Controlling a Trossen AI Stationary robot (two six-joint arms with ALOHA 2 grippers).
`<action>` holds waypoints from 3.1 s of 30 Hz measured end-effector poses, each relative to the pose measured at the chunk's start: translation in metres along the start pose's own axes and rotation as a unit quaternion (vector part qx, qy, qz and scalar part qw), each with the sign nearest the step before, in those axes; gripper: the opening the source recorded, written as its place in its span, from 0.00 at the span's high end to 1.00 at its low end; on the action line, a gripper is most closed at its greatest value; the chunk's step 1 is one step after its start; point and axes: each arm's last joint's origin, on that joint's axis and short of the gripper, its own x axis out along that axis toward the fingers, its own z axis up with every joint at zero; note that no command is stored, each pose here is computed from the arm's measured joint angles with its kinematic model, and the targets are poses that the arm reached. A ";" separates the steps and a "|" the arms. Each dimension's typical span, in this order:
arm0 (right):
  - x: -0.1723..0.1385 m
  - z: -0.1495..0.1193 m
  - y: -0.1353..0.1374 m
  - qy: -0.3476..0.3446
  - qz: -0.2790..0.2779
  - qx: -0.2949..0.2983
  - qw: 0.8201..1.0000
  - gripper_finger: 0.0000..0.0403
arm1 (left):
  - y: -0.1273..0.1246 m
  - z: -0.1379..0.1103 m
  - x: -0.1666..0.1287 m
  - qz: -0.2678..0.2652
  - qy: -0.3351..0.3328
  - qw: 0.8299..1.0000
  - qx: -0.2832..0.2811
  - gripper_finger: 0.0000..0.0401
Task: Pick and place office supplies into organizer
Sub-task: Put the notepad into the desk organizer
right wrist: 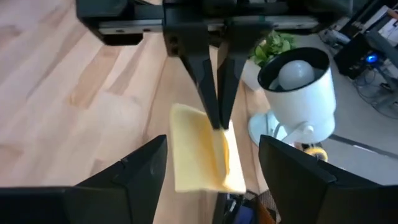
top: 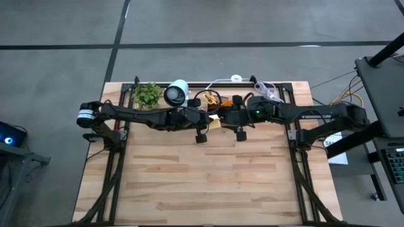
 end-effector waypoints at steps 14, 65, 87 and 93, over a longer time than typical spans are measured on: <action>0.025 0.020 -0.012 0.059 -0.028 -0.025 0.998 0.42 | 0.001 0.000 0.000 0.000 0.003 1.000 -0.002 1.00; 0.000 0.011 0.015 0.152 -0.028 0.015 0.988 0.43 | -0.041 -0.056 0.047 -0.171 0.122 0.972 -0.107 0.35; 0.000 0.010 0.014 0.154 -0.038 0.017 0.987 0.43 | -0.049 -0.086 0.083 -0.059 0.174 0.979 -0.084 0.37; 0.000 0.010 0.014 0.154 -0.039 0.018 0.987 0.43 | -0.050 -0.089 0.085 -0.060 0.179 0.979 -0.075 0.37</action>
